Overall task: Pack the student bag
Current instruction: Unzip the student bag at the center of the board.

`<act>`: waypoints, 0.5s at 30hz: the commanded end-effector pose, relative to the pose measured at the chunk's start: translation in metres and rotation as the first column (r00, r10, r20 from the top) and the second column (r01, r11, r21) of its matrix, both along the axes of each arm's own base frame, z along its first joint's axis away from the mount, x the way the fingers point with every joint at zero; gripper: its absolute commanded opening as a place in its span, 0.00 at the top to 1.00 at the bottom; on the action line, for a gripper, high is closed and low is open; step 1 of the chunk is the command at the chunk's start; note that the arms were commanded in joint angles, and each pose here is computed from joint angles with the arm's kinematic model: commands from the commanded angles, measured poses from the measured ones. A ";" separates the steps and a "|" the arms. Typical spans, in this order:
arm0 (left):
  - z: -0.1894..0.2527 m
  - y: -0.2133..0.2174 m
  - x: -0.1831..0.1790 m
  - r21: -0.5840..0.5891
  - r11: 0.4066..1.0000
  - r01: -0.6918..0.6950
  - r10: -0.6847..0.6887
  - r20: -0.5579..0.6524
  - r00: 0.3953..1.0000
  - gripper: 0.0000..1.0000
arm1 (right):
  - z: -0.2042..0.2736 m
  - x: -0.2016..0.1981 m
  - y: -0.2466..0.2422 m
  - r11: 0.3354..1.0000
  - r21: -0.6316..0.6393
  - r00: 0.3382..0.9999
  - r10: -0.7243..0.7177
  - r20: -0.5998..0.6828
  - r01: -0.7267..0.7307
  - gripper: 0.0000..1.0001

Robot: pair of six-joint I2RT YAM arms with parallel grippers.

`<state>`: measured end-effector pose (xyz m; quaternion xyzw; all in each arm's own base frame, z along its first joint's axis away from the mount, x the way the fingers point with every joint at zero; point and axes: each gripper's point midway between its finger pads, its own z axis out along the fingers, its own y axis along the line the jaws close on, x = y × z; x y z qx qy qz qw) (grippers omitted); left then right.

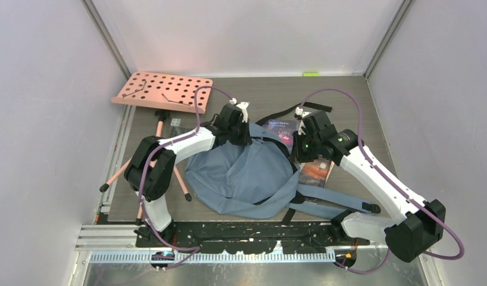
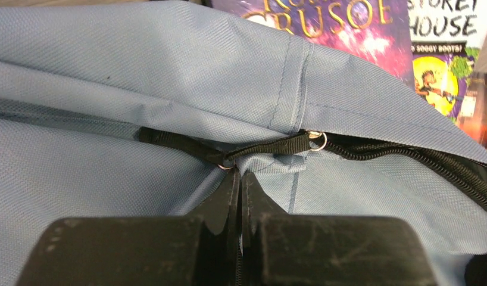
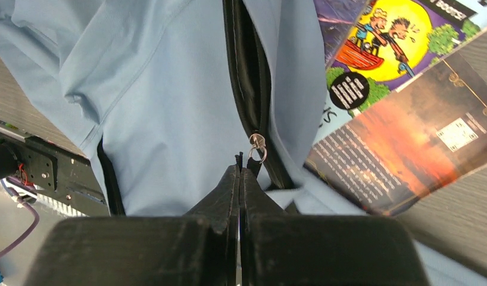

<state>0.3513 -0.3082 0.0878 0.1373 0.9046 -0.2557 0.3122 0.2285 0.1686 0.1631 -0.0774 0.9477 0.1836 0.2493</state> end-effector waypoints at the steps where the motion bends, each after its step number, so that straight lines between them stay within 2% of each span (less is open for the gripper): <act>1: 0.029 0.014 0.063 -0.092 0.983 -0.159 0.169 0.120 0.978 1.00 | 0.010 -0.020 -0.014 0.999 -0.016 0.999 -0.045 -0.009 0.045 0.99; 8: 0.029 0.014 0.081 -0.137 0.969 -0.208 0.225 0.129 0.966 1.00 | -0.002 -0.032 -0.031 0.992 -0.066 0.993 -0.110 -0.033 0.108 0.99; 13: 0.035 0.010 0.083 -0.158 0.969 -0.190 0.212 0.140 0.967 1.00 | -0.002 -0.041 -0.018 0.995 0.015 0.993 -0.098 -0.073 0.099 0.99; 14: 0.037 0.009 0.082 -0.162 0.970 -0.180 0.203 0.142 0.969 0.97 | -0.001 -0.041 -0.015 0.995 0.036 0.993 -0.095 -0.063 0.097 0.99; 15: 0.039 0.008 0.081 -0.165 0.972 -0.169 0.193 0.145 0.970 0.89 | 0.001 -0.041 -0.012 0.993 0.057 0.993 -0.096 -0.065 0.100 0.99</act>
